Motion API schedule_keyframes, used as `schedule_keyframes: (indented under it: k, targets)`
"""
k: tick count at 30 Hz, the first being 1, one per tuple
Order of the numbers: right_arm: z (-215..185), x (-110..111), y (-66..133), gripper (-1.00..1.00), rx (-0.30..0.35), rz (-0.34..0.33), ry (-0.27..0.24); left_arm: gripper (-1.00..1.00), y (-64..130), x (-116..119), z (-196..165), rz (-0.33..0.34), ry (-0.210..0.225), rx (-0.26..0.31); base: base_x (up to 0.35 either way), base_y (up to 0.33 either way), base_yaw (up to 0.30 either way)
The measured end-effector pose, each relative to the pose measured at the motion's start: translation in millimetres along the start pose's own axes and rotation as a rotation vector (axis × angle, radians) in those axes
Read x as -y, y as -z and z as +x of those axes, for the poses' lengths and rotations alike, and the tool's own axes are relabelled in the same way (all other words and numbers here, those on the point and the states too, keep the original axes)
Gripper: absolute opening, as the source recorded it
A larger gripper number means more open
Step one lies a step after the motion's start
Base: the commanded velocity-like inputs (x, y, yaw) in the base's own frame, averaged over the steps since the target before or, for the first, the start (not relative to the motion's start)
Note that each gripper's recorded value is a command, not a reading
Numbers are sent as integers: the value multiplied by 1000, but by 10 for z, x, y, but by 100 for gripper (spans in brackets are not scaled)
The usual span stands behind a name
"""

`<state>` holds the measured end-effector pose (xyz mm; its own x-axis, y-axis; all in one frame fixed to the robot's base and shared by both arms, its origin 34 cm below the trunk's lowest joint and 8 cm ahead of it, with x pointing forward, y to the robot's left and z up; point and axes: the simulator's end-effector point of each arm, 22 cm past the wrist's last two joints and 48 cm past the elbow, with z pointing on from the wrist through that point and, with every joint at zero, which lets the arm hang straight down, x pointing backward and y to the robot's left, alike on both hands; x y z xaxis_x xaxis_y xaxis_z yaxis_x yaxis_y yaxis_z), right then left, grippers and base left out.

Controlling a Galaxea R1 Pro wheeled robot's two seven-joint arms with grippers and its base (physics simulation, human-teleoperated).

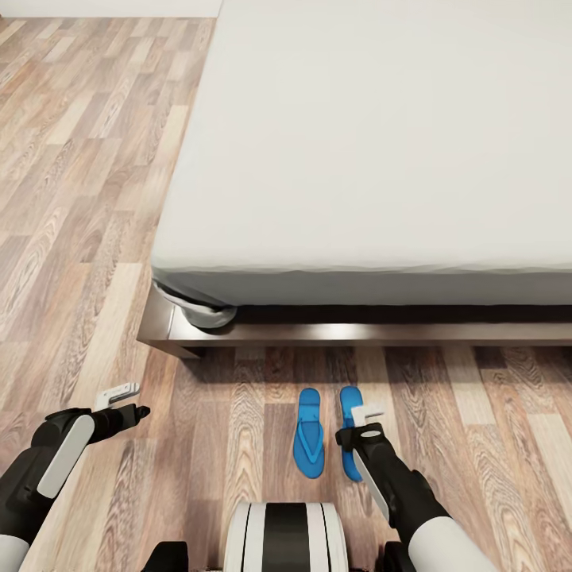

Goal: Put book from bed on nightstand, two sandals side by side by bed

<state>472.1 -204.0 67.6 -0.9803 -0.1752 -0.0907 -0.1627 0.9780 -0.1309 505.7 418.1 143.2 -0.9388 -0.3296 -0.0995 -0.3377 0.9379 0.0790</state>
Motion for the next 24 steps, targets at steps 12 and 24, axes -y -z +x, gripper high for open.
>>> schedule_keyframes:
  k: [12,24]
  targets:
    - [-29,4,-48,-100,26,-1,-19,100,-51,-10,47,-4,-1,-12,0,0,0]
    - [-64,0,-47,-100,43,-2,-25,100,-51,-12,47,-4,-1,-11,0,0,0]
